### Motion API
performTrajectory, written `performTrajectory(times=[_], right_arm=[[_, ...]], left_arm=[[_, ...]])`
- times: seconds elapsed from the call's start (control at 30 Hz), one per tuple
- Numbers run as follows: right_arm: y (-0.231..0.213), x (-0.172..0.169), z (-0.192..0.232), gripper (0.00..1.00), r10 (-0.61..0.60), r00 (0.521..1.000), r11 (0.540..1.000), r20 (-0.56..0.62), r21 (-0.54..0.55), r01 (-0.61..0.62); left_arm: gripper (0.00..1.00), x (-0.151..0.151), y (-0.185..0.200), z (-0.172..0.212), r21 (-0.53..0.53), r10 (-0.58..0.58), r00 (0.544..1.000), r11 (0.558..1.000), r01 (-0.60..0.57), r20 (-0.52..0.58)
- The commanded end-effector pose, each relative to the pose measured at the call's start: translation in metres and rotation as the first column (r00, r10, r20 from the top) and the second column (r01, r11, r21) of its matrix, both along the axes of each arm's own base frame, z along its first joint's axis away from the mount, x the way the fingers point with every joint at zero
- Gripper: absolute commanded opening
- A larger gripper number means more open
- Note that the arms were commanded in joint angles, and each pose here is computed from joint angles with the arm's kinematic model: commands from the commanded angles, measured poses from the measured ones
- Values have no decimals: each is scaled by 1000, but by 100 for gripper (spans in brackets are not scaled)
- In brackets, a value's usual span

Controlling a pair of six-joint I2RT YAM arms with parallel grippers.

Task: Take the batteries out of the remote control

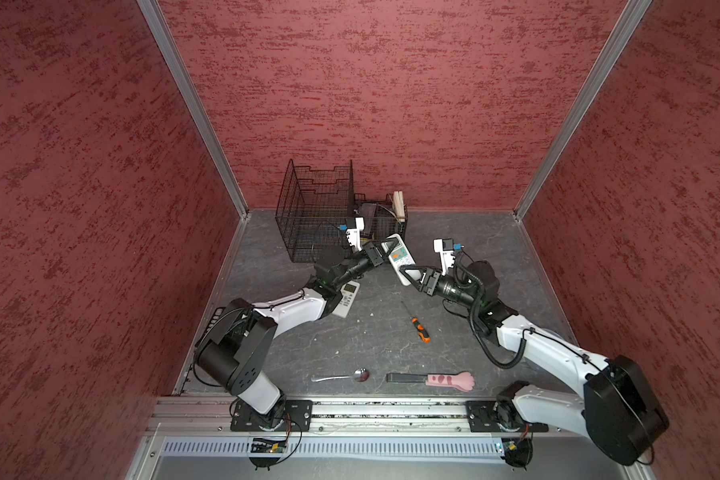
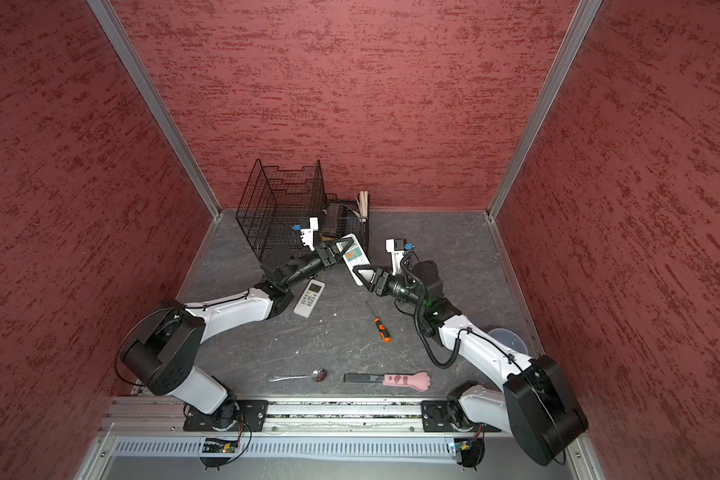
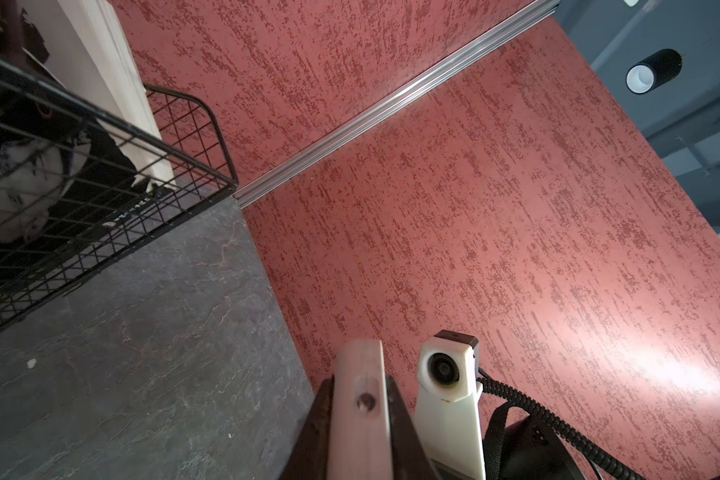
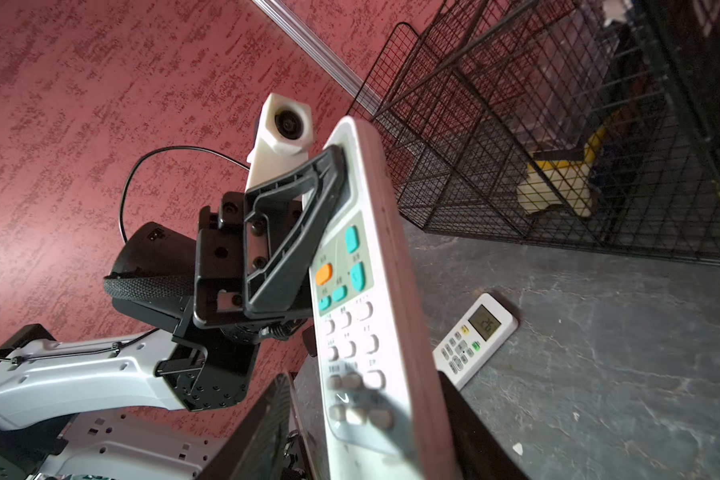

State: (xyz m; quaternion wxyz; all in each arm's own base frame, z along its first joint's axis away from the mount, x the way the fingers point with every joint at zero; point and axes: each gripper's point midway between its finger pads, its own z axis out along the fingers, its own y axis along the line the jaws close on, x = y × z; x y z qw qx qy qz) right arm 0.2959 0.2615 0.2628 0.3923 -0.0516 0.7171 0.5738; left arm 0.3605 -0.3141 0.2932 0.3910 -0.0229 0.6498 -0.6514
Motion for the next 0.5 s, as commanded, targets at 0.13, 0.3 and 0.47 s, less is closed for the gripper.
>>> performTrajectory(times=[0.13, 0.3, 0.47], right_arm=[[9, -7, 28, 38, 83, 993, 989, 85, 114, -92], [11, -7, 29, 28, 94, 991, 987, 96, 125, -105], [10, -7, 30, 18, 92, 990, 987, 106, 121, -105]], left_arm=[[0, 0, -4, 13, -42, 1, 999, 999, 1, 50], [0, 0, -5, 11, -41, -5, 999, 999, 6, 46], [0, 1, -7, 11, -44, -13, 999, 999, 14, 43]])
